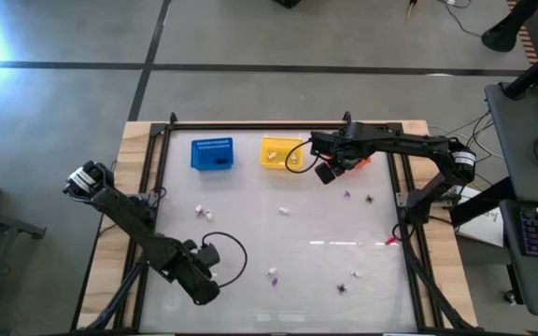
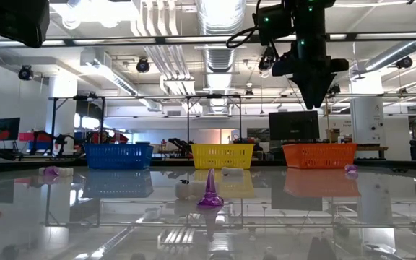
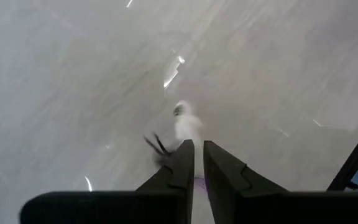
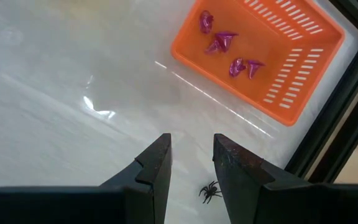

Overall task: Sort Halloween decoration
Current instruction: Put the white skeleton toy into the yellow bin

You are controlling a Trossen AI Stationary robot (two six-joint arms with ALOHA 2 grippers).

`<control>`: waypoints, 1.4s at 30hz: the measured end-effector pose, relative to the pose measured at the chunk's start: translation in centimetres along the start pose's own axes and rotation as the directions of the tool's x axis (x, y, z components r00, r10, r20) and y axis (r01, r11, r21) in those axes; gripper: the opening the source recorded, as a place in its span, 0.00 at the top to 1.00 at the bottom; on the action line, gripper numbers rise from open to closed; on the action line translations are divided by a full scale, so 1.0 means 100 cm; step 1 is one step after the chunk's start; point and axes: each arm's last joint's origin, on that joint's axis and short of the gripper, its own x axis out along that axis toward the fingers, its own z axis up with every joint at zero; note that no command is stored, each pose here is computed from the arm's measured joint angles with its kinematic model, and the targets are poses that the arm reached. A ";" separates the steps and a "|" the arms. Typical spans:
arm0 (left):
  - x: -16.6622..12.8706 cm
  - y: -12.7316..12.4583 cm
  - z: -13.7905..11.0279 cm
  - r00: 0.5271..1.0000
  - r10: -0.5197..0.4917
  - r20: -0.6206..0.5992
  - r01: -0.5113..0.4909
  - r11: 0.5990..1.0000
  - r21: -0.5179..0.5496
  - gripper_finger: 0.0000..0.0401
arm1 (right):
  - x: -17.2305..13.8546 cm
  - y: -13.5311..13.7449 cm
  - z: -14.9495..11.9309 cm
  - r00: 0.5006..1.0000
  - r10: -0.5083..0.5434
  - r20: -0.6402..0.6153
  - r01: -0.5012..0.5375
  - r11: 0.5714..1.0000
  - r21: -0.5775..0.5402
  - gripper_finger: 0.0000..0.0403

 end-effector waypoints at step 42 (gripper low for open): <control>0.047 0.002 -0.006 0.980 0.163 -0.117 -0.145 0.978 0.152 0.97 | 0.000 0.000 0.000 1.000 0.001 0.000 -0.001 1.000 0.001 0.72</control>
